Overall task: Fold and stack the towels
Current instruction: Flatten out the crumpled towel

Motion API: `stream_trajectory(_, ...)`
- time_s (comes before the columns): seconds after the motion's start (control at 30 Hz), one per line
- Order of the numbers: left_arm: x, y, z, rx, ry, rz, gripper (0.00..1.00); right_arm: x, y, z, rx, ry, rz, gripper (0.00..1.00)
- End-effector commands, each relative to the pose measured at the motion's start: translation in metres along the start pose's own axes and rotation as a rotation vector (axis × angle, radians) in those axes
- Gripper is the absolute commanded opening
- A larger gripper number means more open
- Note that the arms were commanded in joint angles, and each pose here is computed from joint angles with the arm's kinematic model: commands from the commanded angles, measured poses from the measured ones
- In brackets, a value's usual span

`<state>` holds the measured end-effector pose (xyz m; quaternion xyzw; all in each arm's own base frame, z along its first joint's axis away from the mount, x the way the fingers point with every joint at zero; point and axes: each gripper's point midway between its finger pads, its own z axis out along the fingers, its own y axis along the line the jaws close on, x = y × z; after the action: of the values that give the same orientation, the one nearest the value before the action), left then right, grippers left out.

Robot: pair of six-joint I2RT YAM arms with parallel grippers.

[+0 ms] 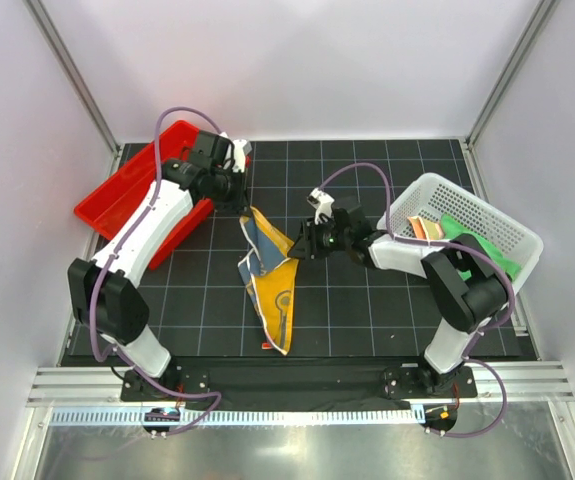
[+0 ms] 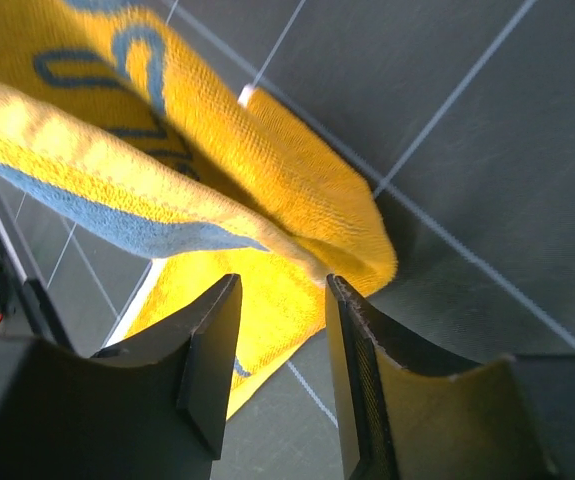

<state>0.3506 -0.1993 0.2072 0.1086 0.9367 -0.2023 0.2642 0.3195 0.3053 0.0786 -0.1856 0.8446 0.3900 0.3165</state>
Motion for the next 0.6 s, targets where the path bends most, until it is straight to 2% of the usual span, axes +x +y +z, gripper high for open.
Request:
stream_trajectory(0.0,-0.005,0.000,0.003,0.022,-0.017,0.020,0.00,-0.020,0.021,0.005,-0.110,-0.049,-0.063,0.45)
stream_trajectory(0.57,-0.002,0.007,0.005,0.009,-0.006,0.026,0.00,-0.003,-0.002,0.013,-0.061,-0.001,-0.090,0.47)
